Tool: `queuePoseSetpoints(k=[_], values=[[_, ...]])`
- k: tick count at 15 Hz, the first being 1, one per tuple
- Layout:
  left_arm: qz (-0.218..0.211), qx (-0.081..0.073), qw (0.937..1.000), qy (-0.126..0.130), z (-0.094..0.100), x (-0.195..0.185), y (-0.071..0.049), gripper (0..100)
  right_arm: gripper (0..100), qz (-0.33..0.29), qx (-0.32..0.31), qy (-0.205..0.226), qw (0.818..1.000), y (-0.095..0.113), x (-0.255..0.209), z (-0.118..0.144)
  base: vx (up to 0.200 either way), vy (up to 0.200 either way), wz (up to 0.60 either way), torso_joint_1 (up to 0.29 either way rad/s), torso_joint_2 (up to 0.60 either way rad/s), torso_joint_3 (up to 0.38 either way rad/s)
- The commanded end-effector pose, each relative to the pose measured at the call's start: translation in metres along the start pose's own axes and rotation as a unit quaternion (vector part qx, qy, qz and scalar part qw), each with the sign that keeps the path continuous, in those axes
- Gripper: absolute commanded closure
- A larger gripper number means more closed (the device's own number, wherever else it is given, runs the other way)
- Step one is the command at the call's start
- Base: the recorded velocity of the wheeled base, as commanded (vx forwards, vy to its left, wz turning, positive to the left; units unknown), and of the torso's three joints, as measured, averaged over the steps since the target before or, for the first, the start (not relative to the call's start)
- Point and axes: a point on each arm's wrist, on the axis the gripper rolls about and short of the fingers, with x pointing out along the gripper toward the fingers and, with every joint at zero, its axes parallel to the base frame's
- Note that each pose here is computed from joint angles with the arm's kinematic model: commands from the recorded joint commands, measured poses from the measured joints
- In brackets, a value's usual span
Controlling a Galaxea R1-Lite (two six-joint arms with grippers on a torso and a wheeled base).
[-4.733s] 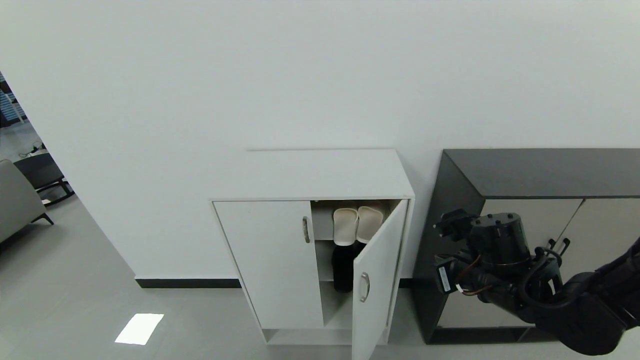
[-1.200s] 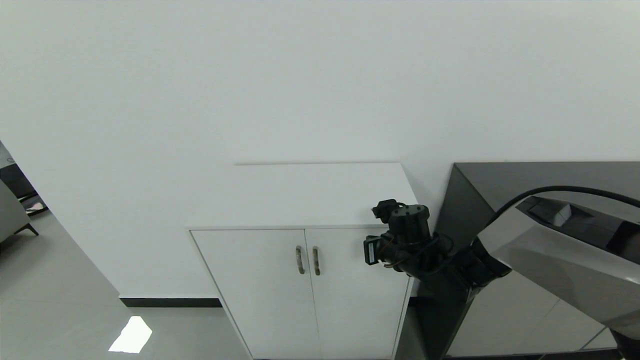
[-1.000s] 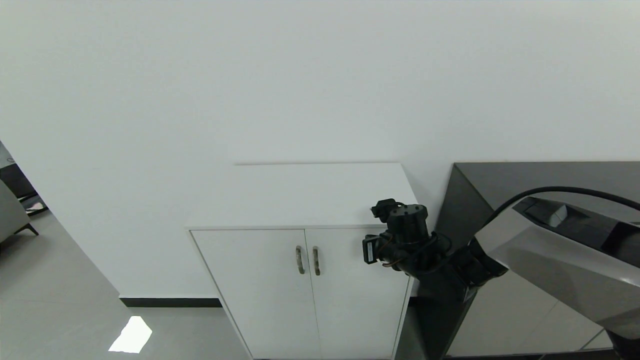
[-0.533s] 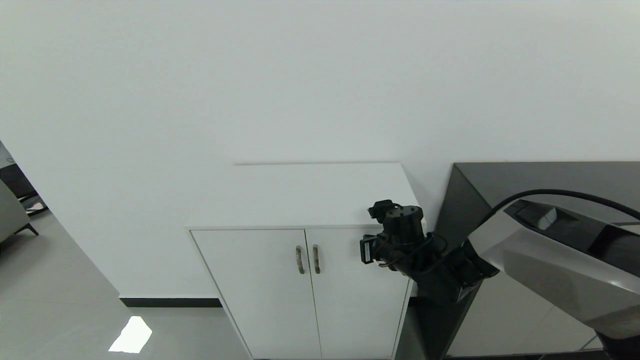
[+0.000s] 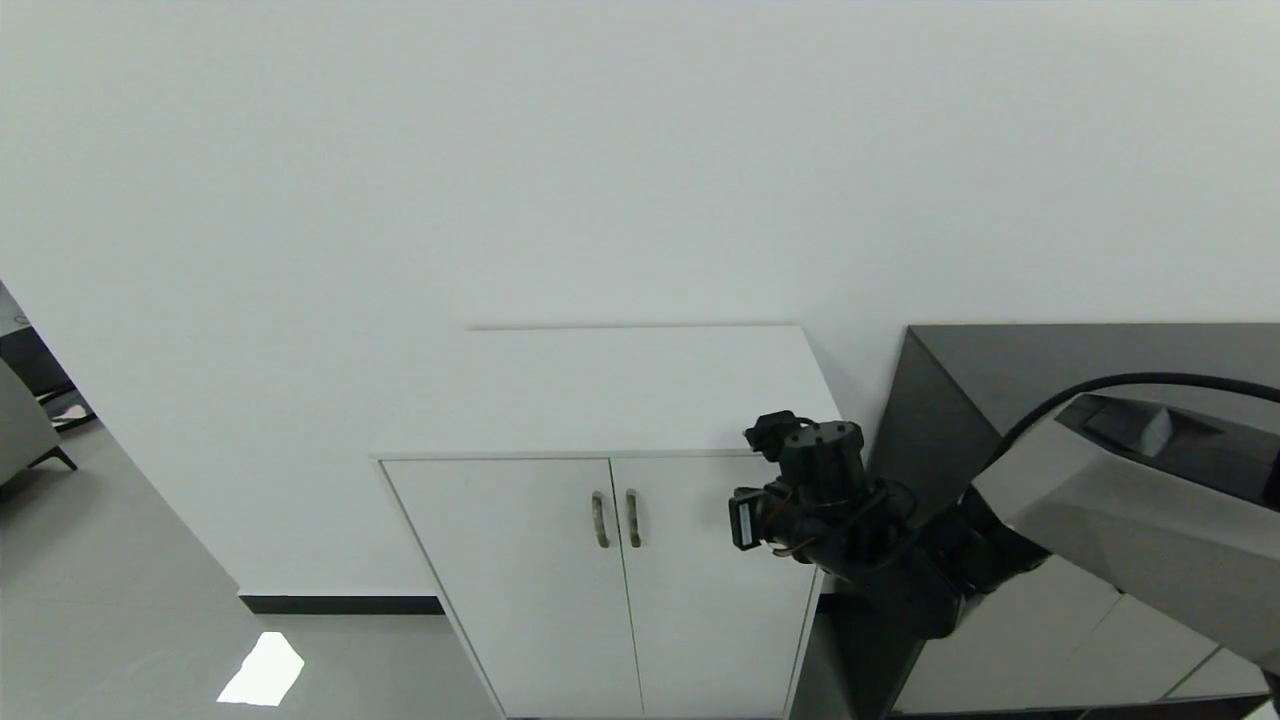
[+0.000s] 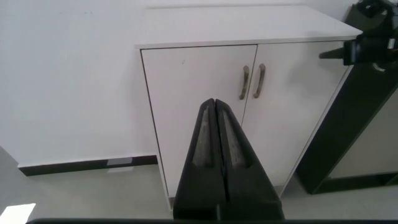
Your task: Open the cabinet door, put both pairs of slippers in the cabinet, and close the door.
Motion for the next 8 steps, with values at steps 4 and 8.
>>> queuePoseSetpoints(k=[4,8], values=[[0.000,0.000,1.0000,0.000,0.000,0.000,0.000,100,100,-0.076,-0.001,-0.009,0.997,-0.021,-0.120,0.003,0.000,0.000,0.00,0.000,0.00,0.000],[0.000,0.000,1.0000,0.000,0.000,0.000,0.000,100,100,-0.175,-0.024,-0.013,0.984,-0.069,-0.227,-0.022,0.000,0.000,0.00,0.000,0.00,0.000]])
